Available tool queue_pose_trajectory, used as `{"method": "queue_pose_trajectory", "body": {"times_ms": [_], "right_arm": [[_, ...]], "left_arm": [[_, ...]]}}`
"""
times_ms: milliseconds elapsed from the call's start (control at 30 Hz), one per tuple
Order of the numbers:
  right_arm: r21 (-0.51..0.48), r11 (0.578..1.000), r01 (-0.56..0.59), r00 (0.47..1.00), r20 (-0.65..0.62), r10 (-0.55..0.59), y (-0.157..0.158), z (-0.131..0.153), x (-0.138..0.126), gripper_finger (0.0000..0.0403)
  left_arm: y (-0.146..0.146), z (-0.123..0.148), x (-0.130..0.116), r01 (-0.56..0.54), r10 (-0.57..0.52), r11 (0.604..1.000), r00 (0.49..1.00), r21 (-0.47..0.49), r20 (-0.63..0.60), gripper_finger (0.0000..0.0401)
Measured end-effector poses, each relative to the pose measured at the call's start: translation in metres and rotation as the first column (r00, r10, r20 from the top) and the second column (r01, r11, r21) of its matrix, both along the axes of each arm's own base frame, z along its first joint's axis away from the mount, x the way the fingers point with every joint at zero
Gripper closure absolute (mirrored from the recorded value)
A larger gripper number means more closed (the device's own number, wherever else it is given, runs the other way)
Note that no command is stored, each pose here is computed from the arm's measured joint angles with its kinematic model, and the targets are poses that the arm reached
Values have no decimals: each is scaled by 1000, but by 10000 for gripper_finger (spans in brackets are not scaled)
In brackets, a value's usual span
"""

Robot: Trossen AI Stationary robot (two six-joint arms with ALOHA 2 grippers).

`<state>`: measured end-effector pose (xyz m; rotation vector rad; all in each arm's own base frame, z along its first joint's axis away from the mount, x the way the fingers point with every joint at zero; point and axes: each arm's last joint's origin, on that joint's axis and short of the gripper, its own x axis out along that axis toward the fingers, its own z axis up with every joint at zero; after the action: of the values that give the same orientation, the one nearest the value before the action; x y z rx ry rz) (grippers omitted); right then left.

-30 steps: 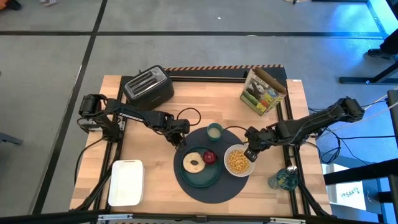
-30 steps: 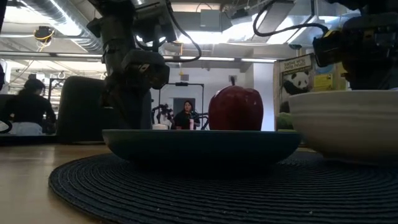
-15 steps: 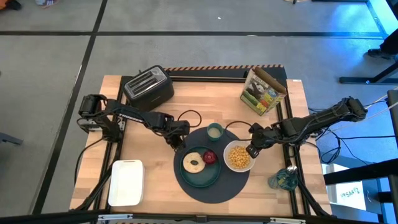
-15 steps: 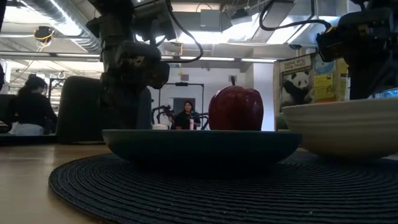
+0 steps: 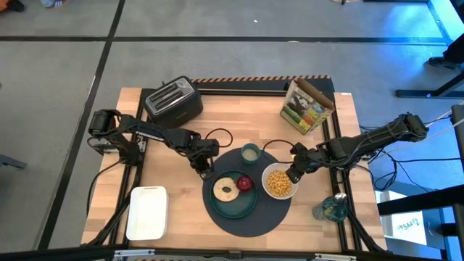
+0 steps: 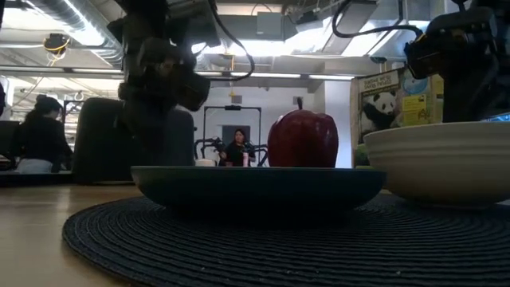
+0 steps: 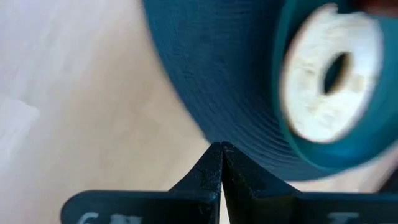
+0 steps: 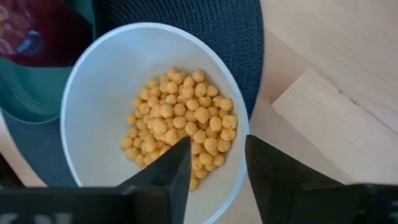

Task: Arrange a breakfast setting
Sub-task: Adjust the green plate

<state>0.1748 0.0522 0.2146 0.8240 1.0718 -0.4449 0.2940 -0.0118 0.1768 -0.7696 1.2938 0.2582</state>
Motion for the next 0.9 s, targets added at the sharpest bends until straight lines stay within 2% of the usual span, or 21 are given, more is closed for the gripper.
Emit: {"method": "queue_pose_trajectory", "body": {"times_ms": [167,367,500,667,767,900], "right_arm": [[7,1000,31,999,40,-31,-2,6,-3,239],[-45,992,115,982,157,-106,-8,19,-12,233],[-71,987,146,969,212,-128,-11,25,-17,232],[-77,984,162,960,244,-139,-13,29,-20,232],[-75,984,162,958,251,-139,-13,30,-21,232],[-81,985,153,959,254,-128,-13,30,-20,232]], "left_arm": [[-18,4,-4,21,-22,998,999,-54,-23,401],[-46,-2,2,89,-87,994,996,-67,26,401],[-49,-16,12,79,-77,994,996,-81,38,401],[-49,-30,15,37,-40,993,999,-112,-20,401],[-49,-30,18,35,-35,994,999,-106,9,401],[-46,-26,30,10,-2,998,990,-58,138,401]]}}
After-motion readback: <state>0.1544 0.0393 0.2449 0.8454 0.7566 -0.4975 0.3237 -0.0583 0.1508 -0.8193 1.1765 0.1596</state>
